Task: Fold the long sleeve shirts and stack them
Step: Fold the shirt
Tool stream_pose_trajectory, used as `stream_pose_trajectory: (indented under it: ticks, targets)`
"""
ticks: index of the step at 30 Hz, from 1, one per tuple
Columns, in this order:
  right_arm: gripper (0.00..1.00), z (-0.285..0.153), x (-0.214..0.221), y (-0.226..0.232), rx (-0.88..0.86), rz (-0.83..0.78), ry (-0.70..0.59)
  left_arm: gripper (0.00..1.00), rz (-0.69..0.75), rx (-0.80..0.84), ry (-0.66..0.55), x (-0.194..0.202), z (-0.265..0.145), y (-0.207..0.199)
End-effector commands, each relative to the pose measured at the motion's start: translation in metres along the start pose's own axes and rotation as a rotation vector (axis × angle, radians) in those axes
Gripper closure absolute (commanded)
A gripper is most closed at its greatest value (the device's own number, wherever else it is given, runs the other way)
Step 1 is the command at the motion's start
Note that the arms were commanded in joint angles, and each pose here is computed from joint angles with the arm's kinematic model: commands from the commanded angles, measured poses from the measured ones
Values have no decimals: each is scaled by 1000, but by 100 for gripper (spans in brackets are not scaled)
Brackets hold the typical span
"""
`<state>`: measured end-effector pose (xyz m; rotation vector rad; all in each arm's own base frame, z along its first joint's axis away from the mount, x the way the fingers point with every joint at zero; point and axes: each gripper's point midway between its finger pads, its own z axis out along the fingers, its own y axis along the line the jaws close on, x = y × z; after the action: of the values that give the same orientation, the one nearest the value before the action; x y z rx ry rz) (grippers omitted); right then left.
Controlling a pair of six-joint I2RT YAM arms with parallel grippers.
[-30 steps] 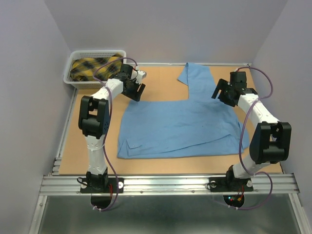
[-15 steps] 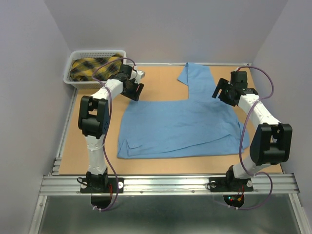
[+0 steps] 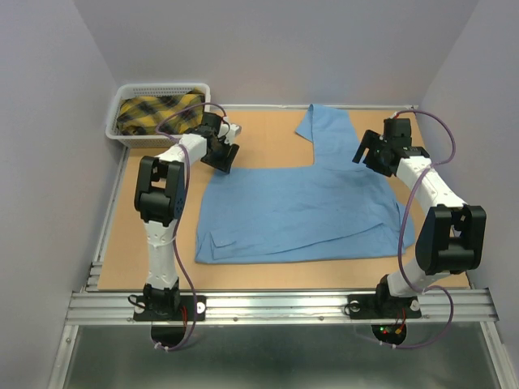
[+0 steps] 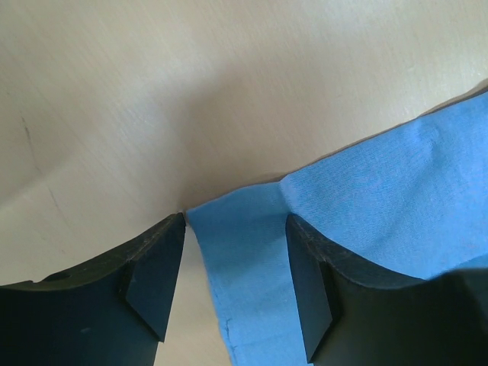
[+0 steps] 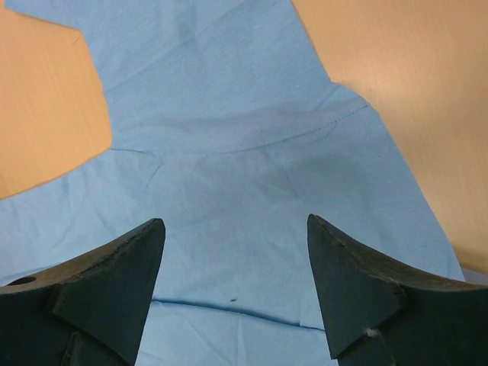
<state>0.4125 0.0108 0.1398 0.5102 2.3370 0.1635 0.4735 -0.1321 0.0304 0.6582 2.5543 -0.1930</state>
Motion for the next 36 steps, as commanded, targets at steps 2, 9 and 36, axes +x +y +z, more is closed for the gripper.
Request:
stream_pose_trajectory:
  ticks: [2,9,36]
  targets:
    - [20,-7,-9,1,-16,-10,-49,34,-11,-15,-28,-11,-2,5]
    - [20,-4,-7,-2,-1,-21,-46,40,-19,-13,7,1,10,5]
    - [34,100,-36,-12,-67,-146,72,91,-16,43,-42,-5,-8,-9]
